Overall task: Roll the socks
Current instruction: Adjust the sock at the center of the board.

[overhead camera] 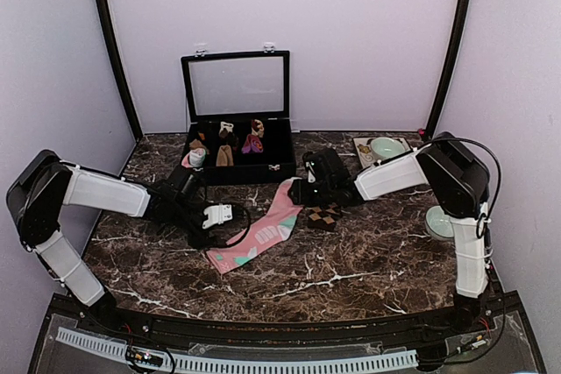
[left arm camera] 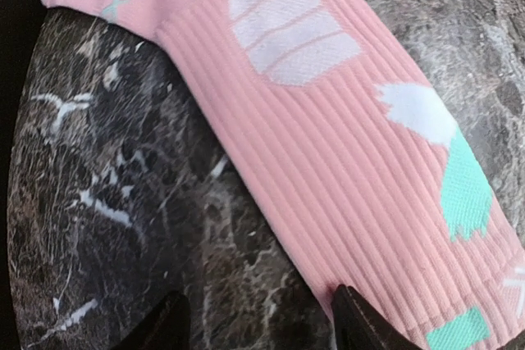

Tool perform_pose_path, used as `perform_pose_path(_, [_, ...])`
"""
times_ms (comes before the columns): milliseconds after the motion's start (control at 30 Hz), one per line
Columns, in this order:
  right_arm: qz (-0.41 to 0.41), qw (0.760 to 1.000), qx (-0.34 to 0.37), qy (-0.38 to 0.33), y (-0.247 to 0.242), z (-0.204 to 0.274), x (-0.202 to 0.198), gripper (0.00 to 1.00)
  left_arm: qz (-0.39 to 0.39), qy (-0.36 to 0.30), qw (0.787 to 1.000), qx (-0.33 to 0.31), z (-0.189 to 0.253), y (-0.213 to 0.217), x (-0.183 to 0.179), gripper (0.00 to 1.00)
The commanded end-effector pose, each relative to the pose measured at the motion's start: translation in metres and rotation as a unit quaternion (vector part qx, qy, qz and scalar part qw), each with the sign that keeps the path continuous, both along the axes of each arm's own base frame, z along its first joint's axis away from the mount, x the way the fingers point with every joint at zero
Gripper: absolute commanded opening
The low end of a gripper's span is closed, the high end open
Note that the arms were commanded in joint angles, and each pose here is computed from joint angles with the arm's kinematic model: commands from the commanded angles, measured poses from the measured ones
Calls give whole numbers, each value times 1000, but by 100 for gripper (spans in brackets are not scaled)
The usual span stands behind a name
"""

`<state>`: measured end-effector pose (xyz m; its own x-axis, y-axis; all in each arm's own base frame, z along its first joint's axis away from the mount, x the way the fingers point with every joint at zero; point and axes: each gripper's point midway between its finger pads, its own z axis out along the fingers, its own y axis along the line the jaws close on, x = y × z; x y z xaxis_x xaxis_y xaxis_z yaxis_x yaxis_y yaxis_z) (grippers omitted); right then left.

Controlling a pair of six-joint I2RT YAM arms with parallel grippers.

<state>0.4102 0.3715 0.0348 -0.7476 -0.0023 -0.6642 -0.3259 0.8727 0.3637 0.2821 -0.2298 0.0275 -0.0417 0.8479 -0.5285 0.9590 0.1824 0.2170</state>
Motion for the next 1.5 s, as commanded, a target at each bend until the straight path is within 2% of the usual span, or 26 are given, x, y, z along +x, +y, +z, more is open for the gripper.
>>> perform_pose_path(0, [-26,999,-40,21,-38,-13,-2,57,-35,32,999,7,-8,-18,-27,62])
perform_pose_path(200, [-11,999,-20,30,-47,-8,-6,59,-72,51,996,20,-15,-49,-47,59])
perform_pose_path(333, [4,999,3,53,-55,-3,-5,64,-78,69,995,-2,-4,-66,-49,58])
perform_pose_path(500, [14,999,11,40,-70,16,-5,73,-91,77,992,-29,12,-82,-55,58])
perform_pose_path(633, [21,998,46,34,-77,37,-6,75,-95,99,990,-45,26,-89,-59,58])
perform_pose_path(733, [19,999,28,23,-83,44,-6,74,-97,109,988,-52,35,-91,-62,58])
perform_pose_path(867, [39,998,-11,-40,-68,64,-30,73,-95,110,988,-53,44,-88,-63,56])
perform_pose_path(967, [72,997,-8,-41,-43,62,-58,67,-86,113,988,-58,54,-78,-61,55])
perform_pose_path(1100, [92,996,10,-6,-25,40,-77,58,-83,116,988,-54,56,-64,-62,54])
perform_pose_path(1233, [81,996,-10,23,-23,15,-72,48,-97,120,987,-40,47,-58,-72,54])
perform_pose_path(1467, [76,995,-31,58,-28,-13,-48,41,-142,105,984,-19,39,-63,-85,52])
